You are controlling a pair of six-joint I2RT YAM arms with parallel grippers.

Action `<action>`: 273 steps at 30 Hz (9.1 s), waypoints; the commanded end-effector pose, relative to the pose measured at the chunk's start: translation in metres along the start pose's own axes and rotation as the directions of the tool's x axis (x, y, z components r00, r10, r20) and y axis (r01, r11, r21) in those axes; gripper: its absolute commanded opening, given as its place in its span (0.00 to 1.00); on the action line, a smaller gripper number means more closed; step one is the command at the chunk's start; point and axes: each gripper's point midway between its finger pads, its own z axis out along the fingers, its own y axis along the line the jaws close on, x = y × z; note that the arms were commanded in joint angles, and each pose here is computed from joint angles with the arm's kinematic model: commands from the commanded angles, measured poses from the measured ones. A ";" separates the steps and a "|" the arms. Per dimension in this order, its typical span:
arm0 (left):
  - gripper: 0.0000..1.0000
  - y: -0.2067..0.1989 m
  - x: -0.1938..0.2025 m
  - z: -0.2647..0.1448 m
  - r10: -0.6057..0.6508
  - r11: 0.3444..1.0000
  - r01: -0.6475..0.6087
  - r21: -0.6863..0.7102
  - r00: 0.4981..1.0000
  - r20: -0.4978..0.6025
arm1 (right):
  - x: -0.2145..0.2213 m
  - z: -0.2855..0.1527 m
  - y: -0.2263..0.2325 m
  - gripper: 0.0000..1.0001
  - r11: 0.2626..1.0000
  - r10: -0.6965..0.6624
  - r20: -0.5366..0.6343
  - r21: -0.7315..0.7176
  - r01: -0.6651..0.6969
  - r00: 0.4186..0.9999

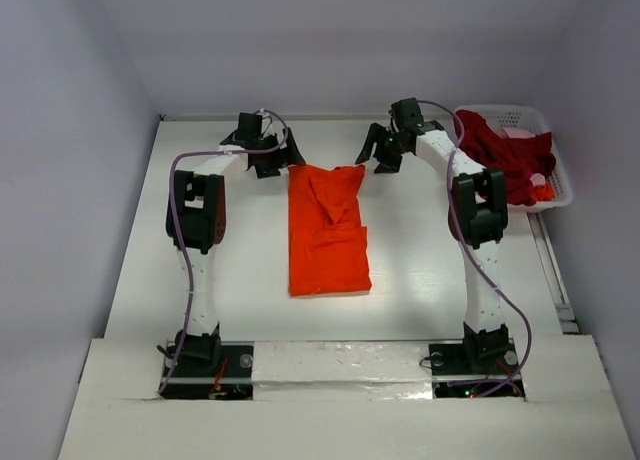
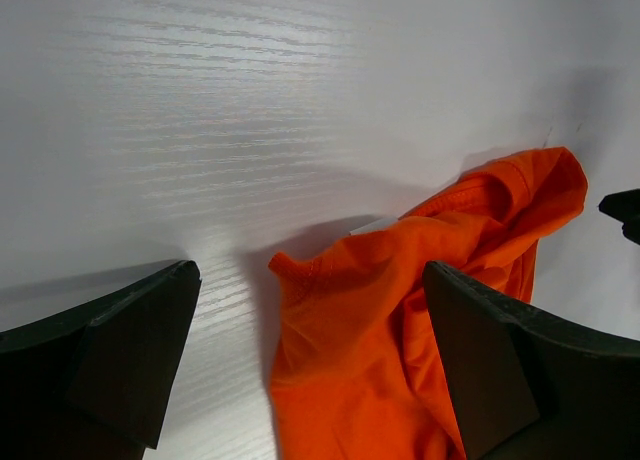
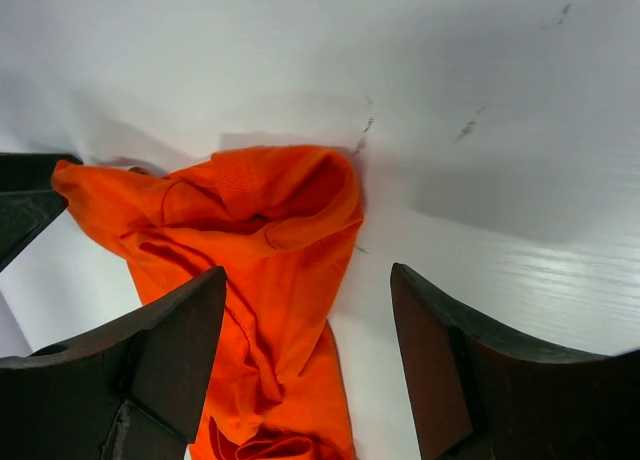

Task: Fold and stack the t-shirts
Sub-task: Grab one side of the 2/3 rectangular tshirt with both arms, then fold the long partially folded tshirt into a neat square

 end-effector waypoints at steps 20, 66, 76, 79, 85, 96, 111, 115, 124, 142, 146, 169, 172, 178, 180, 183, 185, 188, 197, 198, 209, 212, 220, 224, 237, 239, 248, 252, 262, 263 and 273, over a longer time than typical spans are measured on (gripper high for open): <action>0.98 -0.005 0.008 0.001 0.011 1.000 -0.011 0.018 0.999 -0.037 | -0.003 0.015 0.008 0.72 0.998 0.006 -0.021 -0.057 -0.007 1.000; 0.77 -0.025 0.019 0.008 -0.003 0.998 0.009 0.066 0.995 -0.099 | 0.002 0.027 0.037 0.63 0.987 -0.022 -0.047 -0.161 0.014 0.999; 0.54 -0.015 0.020 0.013 -0.022 1.000 0.024 0.019 0.995 -0.094 | 0.002 0.027 0.036 0.59 0.987 -0.024 -0.045 -0.157 0.017 0.999; 0.52 -0.014 0.019 0.013 -0.023 1.000 0.024 0.011 0.995 -0.093 | 0.002 0.027 0.036 0.59 0.987 -0.026 -0.044 -0.158 0.019 0.999; 0.54 -0.014 0.020 0.014 -0.025 1.000 0.026 0.009 0.994 -0.102 | 0.001 0.027 0.037 0.59 0.987 -0.024 -0.043 -0.159 0.016 0.999; 0.70 -0.010 0.009 0.009 -0.034 0.999 0.032 -0.038 0.998 -0.047 | 0.004 0.027 0.041 0.61 0.987 -0.029 -0.045 -0.159 0.022 0.999; 0.28 0.004 0.012 0.009 -0.076 0.991 0.072 -0.111 0.997 -0.029 | 0.005 0.026 0.042 0.61 0.986 -0.026 -0.042 -0.164 0.018 0.999; 0.25 0.001 0.013 0.007 -0.074 0.993 0.071 -0.099 0.997 -0.030 | 0.003 0.024 0.043 0.59 0.986 -0.022 -0.037 -0.167 0.016 0.999; 0.48 -0.002 0.011 0.004 -0.073 0.993 0.070 -0.094 0.997 -0.024 | 0.012 0.029 0.047 0.58 0.989 -0.013 -0.054 -0.149 0.005 0.998; 0.17 0.004 0.009 0.004 -0.087 0.991 0.084 -0.103 0.996 -0.020 | 0.013 0.025 0.051 0.15 0.990 -0.025 -0.042 -0.140 0.019 0.999; 0.10 0.002 0.008 0.004 -0.087 0.992 0.084 -0.098 0.996 -0.024 | 0.013 0.026 0.050 0.03 0.990 -0.027 -0.042 -0.136 0.021 0.999; 0.00 -0.056 -0.004 -0.052 -0.051 0.998 0.051 0.021 0.999 0.008 | 0.025 -0.024 0.097 0.00 0.976 -0.131 0.005 -0.176 0.129 0.991; 0.00 -0.067 -0.003 -0.064 -0.036 0.999 0.035 0.029 0.999 0.016 | 0.028 -0.034 0.102 0.00 0.973 -0.146 0.019 -0.176 0.147 0.989; 0.00 -0.084 -0.007 -0.092 -0.017 0.998 0.015 0.057 1.000 0.025 | 0.043 -0.051 0.106 0.00 0.970 -0.147 0.003 -0.193 0.144 0.989; 0.00 -0.086 -0.001 -0.094 -0.007 0.999 0.007 0.052 1.000 0.007 | 0.048 -0.057 0.104 0.00 0.972 -0.142 -0.004 -0.192 0.139 0.990; 0.00 -0.085 0.003 -0.100 -0.009 0.999 0.009 0.037 1.000 -0.002 | 0.064 -0.066 0.109 0.00 0.970 -0.155 -0.022 -0.194 0.148 0.988; 0.00 -0.086 0.004 -0.108 -0.006 1.000 0.006 0.030 1.000 0.003 | 0.073 -0.071 0.110 0.00 0.970 -0.159 -0.031 -0.190 0.151 0.987; 0.00 -0.083 0.013 -0.117 -0.013 1.000 0.013 0.013 1.000 -0.014 | 0.083 -0.087 0.106 0.00 0.974 -0.141 -0.035 -0.183 0.133 0.989; 0.00 -0.092 0.047 -0.145 -0.013 1.000 0.014 0.018 0.999 -0.048 | 0.116 -0.134 0.098 0.00 0.976 -0.132 -0.050 -0.180 0.121 0.990; 0.00 -0.096 0.052 -0.146 -0.015 1.000 0.017 0.023 0.998 -0.058 | 0.118 -0.137 0.098 0.00 0.976 -0.134 -0.051 -0.181 0.123 0.990; 0.00 -0.115 0.057 -0.171 0.003 0.999 0.000 0.049 0.998 -0.064 | 0.146 -0.145 0.100 0.00 0.969 -0.164 -0.114 -0.203 0.139 0.980; 0.00 -0.123 0.059 -0.178 0.008 0.998 -0.004 0.063 0.998 -0.067 | 0.154 -0.150 0.100 0.00 0.967 -0.177 -0.128 -0.205 0.149 0.976; 0.00 -0.136 0.074 -0.194 -0.016 0.996 0.022 0.086 0.998 -0.066 | 0.166 -0.169 0.096 0.00 0.969 -0.176 -0.121 -0.195 0.150 0.977; 0.00 -0.141 0.099 -0.197 -0.030 0.994 0.041 0.101 0.994 -0.108 | 0.178 -0.172 0.087 0.00 0.971 -0.172 -0.140 -0.189 0.145 0.975; 0.00 -0.136 0.130 -0.198 -0.075 0.994 0.090 0.070 0.980 -0.187 | 0.193 -0.189 0.095 0.00 0.965 -0.189 -0.185 -0.218 0.148 0.964; 0.00 -0.138 0.130 -0.199 -0.080 0.993 0.095 0.072 0.979 -0.190 | 0.198 -0.193 0.099 0.00 0.961 -0.199 -0.194 -0.229 0.153 0.961; 0.00 -0.144 0.146 -0.212 -0.114 0.985 0.143 0.101 0.962 -0.250 | 0.213 -0.206 0.091 0.00 0.964 -0.203 -0.223 -0.215 0.155 0.953; 0.00 -0.142 0.161 -0.215 -0.146 0.976 0.186 0.113 0.945 -0.293 | 0.220 -0.210 0.084 0.00 0.972 -0.181 -0.237 -0.193 0.136 0.954; 0.00 -0.117 0.192 -0.195 -0.213 0.967 0.248 0.060 0.913 -0.347 | 0.248 -0.181 0.052 0.00 0.988 -0.135 -0.306 -0.114 0.105 0.943; 0.00 -0.113 0.194 -0.193 -0.215 0.968 0.246 0.047 0.913 -0.347 | 0.252 -0.179 0.050 0.00 0.988 -0.133 -0.322 -0.119 0.100 0.937; 0.00 -0.110 0.198 -0.186 -0.211 0.970 0.239 0.035 0.911 -0.355 | 0.250 -0.166 0.049 0.00 0.986 -0.160 -0.330 -0.102 0.133 0.930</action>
